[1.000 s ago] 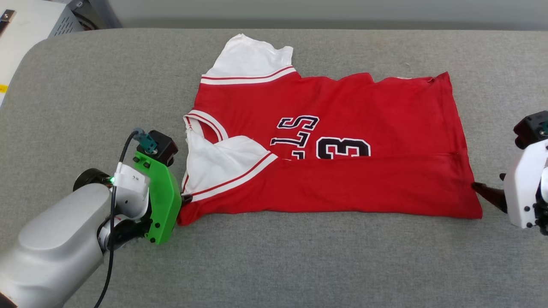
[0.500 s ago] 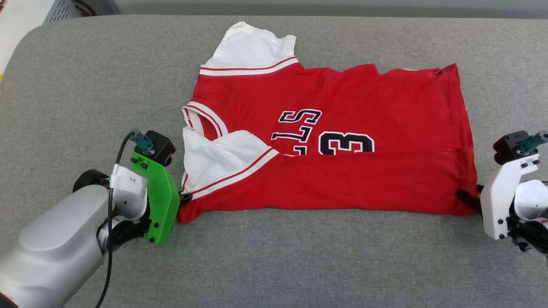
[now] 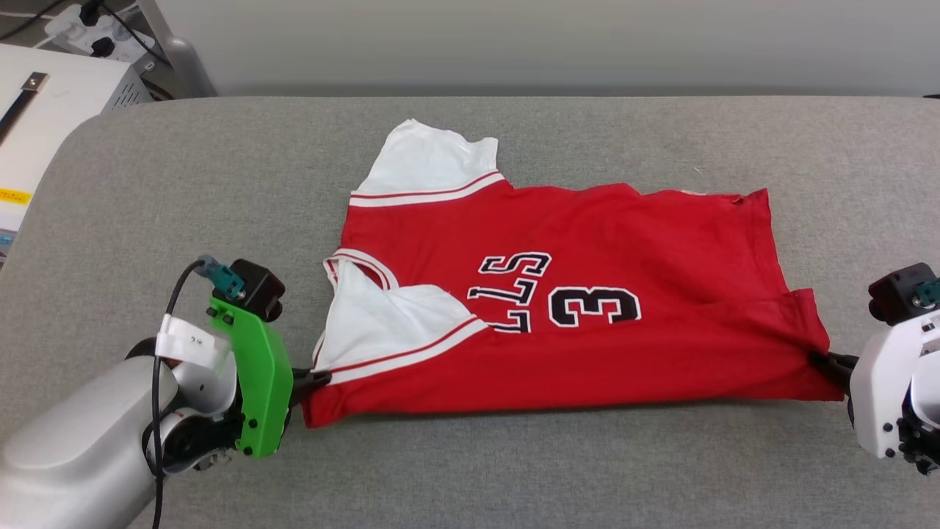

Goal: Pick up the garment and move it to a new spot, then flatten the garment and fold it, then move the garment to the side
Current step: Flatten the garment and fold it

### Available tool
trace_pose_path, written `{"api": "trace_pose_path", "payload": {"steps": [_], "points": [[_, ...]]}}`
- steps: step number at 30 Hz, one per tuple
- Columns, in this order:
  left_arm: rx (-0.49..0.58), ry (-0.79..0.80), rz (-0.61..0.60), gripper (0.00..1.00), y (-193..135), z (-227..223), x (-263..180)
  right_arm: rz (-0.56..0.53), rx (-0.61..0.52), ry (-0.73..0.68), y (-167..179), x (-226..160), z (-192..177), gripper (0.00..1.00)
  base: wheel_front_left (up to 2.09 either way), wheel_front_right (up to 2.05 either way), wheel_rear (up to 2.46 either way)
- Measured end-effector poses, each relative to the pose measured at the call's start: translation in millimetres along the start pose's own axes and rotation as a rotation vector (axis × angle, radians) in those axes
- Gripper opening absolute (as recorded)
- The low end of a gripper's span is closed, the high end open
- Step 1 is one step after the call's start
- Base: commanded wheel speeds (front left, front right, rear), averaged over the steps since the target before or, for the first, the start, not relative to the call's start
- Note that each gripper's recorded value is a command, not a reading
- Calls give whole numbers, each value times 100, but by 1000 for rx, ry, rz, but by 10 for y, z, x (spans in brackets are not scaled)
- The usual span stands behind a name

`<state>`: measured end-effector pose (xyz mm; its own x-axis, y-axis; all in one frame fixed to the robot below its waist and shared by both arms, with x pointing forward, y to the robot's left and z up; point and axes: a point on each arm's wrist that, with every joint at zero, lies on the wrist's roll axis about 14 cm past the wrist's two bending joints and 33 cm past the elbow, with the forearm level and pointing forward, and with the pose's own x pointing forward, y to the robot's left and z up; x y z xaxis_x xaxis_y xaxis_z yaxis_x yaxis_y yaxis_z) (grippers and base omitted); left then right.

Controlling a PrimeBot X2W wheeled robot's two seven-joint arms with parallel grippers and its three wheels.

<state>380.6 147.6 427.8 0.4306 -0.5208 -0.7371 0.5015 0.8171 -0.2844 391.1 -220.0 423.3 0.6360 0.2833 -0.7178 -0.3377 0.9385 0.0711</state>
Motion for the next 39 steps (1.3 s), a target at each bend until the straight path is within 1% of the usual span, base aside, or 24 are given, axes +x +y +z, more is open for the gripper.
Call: {"api": "trace_pose_path", "payload": {"steps": [5, 9, 13, 17, 21, 22, 23, 24, 25, 28, 30, 32, 35, 37, 39], "points": [[11, 10, -35, 0, -163, -123, -56, -7, 18, -10, -7, -179, -101, 0, 0, 0, 0], [-13, 37, -46, 0, -215, -283, -2, -5, 65, 35, 8, -202, -317, 0, 0, 0, 0], [-58, 60, -30, 0, -150, -397, 93, 6, 130, 80, 65, -102, -465, 0, 0, 0, 0], [-88, 111, -6, 0, -36, -552, 196, -5, 161, 158, 74, 16, -705, 0, 0, 0, 0], [-115, 118, 11, 0, 51, -619, 272, -27, 179, 172, 28, 100, -801, 0, 0, 0, 0], [-118, 108, 13, 22, 60, -608, 275, -26, 184, 159, 34, 116, -788, 0, 0, 0, 0], [-119, 85, 15, 100, 69, -569, 277, -28, 202, 137, 34, 129, -764, 3, 0, 0, 0], [-118, 60, 21, 100, 80, -524, 271, -29, 214, 114, 34, 134, -728, 49, 0, 0, 0], [-109, 35, 30, 100, 101, -476, 254, -30, 216, 89, 35, 131, -684, 100, 0, 0, 0], [-91, -21, 58, 100, 160, -356, 166, -40, 193, 12, 19, 93, -524, 100, 0, 0, 0], [-70, -81, 83, 100, 218, -185, 65, -53, 171, -62, -13, 36, -355, 100, 0, 0, 0], [-47, -162, 106, 100, 270, 68, -46, -71, 148, -156, -54, -42, -144, 100, 0, 0, 0], [10, -317, 147, 100, 355, 570, -227, -94, 130, -315, -77, -176, 199, 100, 0, 0, 0], [64, -421, 188, 100, 419, 922, -348, -118, 114, -453, -83, -290, 483, 100, 0, 0, 0], [88, -501, 211, 100, 455, 1199, -422, -137, 104, -561, -69, -373, 696, 100, 0, 0, 0]]}}
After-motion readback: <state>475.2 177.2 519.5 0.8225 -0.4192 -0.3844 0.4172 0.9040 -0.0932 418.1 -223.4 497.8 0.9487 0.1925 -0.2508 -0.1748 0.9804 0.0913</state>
